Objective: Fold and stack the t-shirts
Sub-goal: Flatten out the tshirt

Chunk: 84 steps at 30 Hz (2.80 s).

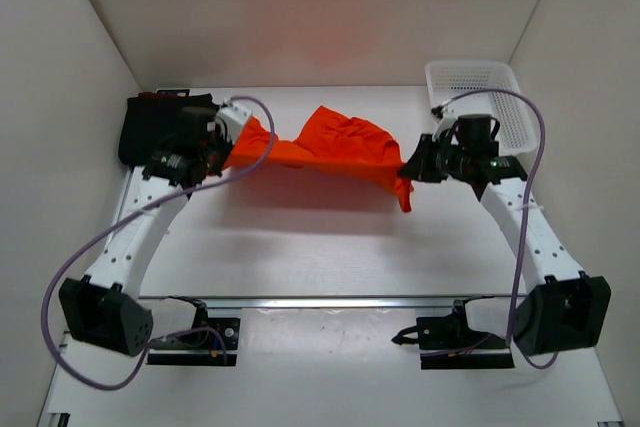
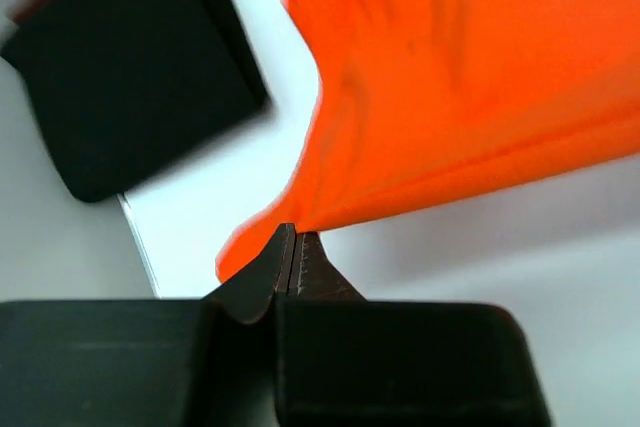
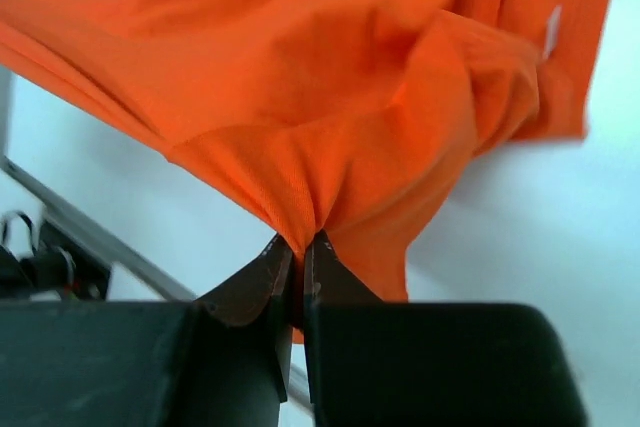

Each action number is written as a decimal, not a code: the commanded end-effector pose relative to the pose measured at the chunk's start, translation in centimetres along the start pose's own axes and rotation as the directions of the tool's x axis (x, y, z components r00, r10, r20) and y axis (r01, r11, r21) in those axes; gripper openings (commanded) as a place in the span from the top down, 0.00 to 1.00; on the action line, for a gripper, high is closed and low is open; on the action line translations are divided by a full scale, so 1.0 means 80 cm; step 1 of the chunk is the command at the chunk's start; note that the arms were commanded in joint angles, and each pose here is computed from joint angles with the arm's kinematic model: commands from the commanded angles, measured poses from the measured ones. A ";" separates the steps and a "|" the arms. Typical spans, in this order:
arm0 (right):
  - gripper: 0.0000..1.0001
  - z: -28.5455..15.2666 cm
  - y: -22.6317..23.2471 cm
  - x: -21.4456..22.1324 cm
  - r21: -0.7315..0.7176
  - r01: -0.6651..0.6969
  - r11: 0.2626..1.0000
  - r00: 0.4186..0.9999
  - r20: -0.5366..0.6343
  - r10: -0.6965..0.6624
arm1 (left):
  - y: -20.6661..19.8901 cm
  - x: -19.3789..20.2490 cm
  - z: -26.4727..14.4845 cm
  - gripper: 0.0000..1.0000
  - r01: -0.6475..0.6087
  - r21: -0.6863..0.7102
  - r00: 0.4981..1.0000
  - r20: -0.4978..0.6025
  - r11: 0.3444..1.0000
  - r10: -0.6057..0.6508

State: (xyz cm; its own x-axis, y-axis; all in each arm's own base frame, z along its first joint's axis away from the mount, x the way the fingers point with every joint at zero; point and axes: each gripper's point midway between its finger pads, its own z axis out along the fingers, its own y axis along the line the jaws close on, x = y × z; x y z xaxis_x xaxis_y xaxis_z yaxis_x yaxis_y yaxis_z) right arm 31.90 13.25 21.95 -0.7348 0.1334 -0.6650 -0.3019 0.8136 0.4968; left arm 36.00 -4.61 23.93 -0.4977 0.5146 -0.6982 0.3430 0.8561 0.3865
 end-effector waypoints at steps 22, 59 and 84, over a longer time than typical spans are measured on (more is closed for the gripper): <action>0.63 -0.007 -0.017 0.226 0.224 -0.263 0.938 0.929 -0.202 0.309 | -0.043 0.308 -0.070 0.13 -0.232 0.014 0.824 -0.529 0.973 0.204; 0.00 0.012 -0.050 0.210 0.456 0.506 0.732 0.834 -0.475 -0.281 | -0.099 0.329 0.009 0.21 0.392 0.047 0.541 -0.820 0.919 -0.189; 0.01 0.016 -0.039 0.265 0.200 0.227 0.953 0.962 -0.200 -0.187 | -0.097 0.340 -0.008 0.22 0.405 -0.007 0.520 -0.821 0.914 -0.237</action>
State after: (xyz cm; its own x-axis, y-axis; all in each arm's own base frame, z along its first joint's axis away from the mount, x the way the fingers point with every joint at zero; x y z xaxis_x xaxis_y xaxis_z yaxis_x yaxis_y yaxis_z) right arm 20.81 12.65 7.83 -0.6340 -0.2804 -0.7207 -0.4182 0.9082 0.0145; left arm 18.90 2.32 1.97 -0.9881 0.1396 0.0652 0.1433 0.9882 0.0548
